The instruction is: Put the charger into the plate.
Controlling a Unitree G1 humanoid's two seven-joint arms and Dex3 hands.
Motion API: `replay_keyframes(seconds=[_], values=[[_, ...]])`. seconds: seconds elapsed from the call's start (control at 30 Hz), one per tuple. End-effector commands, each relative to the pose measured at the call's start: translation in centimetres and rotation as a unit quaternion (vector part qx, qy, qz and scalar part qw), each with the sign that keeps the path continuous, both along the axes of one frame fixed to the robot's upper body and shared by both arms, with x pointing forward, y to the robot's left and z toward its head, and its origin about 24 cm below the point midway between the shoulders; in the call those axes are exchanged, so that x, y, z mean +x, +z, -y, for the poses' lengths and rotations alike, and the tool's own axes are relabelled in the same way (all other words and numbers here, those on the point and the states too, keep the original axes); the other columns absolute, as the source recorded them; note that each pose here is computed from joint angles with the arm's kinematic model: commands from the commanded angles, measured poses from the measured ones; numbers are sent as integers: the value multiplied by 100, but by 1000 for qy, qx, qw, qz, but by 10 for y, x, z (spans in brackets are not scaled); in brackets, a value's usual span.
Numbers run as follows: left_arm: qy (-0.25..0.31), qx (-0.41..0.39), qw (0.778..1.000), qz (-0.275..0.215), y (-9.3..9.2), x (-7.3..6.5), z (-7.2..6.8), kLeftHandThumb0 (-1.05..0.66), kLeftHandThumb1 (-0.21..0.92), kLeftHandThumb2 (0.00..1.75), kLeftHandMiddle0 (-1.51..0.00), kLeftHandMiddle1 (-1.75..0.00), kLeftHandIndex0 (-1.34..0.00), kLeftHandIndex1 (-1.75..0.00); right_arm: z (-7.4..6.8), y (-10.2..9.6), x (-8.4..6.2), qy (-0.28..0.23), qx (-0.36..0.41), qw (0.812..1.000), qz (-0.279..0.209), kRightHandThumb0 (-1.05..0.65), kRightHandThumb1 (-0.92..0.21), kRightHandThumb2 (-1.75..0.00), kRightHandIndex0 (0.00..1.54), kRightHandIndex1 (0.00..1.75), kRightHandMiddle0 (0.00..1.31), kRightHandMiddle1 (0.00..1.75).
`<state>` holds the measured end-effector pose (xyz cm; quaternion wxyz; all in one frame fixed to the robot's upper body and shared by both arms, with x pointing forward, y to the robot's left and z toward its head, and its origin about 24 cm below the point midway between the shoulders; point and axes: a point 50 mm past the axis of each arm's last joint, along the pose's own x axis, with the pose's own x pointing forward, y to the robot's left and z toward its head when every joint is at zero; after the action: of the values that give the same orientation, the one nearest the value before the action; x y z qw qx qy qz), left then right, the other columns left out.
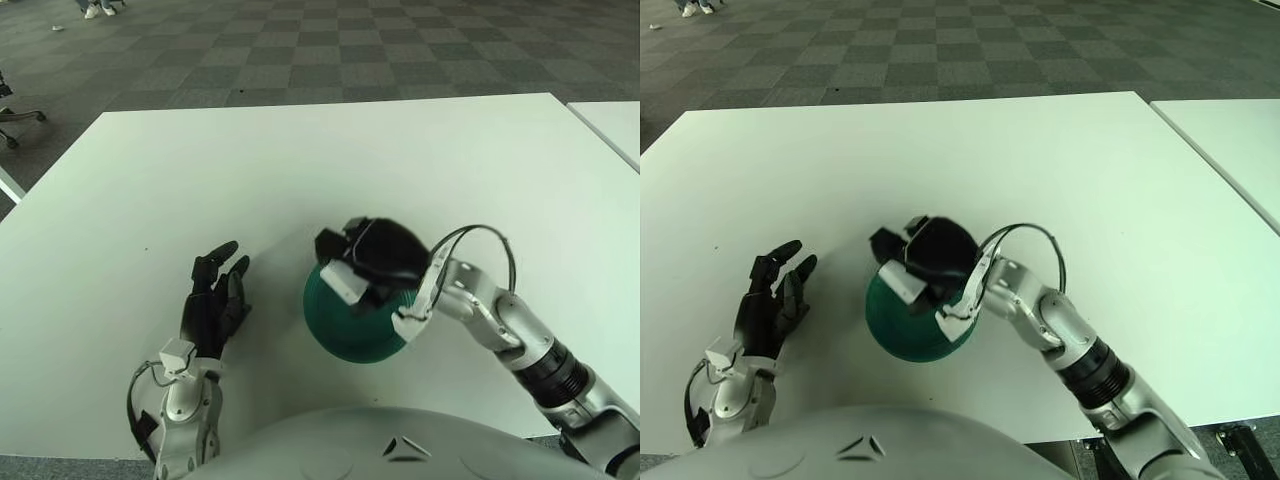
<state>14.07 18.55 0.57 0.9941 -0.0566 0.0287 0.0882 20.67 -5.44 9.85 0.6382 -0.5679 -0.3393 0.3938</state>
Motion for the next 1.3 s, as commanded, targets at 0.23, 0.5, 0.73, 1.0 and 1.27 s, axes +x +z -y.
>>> replay_keyframes(seconds=[0.23,0.5,0.73,1.0,1.27], values=[[5,3,1000,-16,-2,-5,6,-70,92,78,-35,-42,-5,-104,2,-6,-1,26,-20,999,18,-42,-52,-106,86,175,45,175],[5,3,1000,-16,0,-5,9,-70,92,78,-35,-42,-5,-104,4,-7,-6,28,-37,999,15,-42,-51,-107,86,175,46,175],[5,3,1000,-15,1,-5,11,-70,92,78,-35,-42,-5,-104,9,-5,-10,24,-72,997,27,-39,-70,-81,76,175,34,174],[5,3,1000,-15,2,-5,13,-70,92,78,-35,-42,-5,-104,14,-5,-12,24,-116,992,46,-60,-91,-51,54,175,16,162],[5,3,1000,-15,2,-6,13,-70,92,78,-34,-43,-5,-104,16,-4,-12,18,-138,989,55,-79,-92,-49,33,169,3,145]])
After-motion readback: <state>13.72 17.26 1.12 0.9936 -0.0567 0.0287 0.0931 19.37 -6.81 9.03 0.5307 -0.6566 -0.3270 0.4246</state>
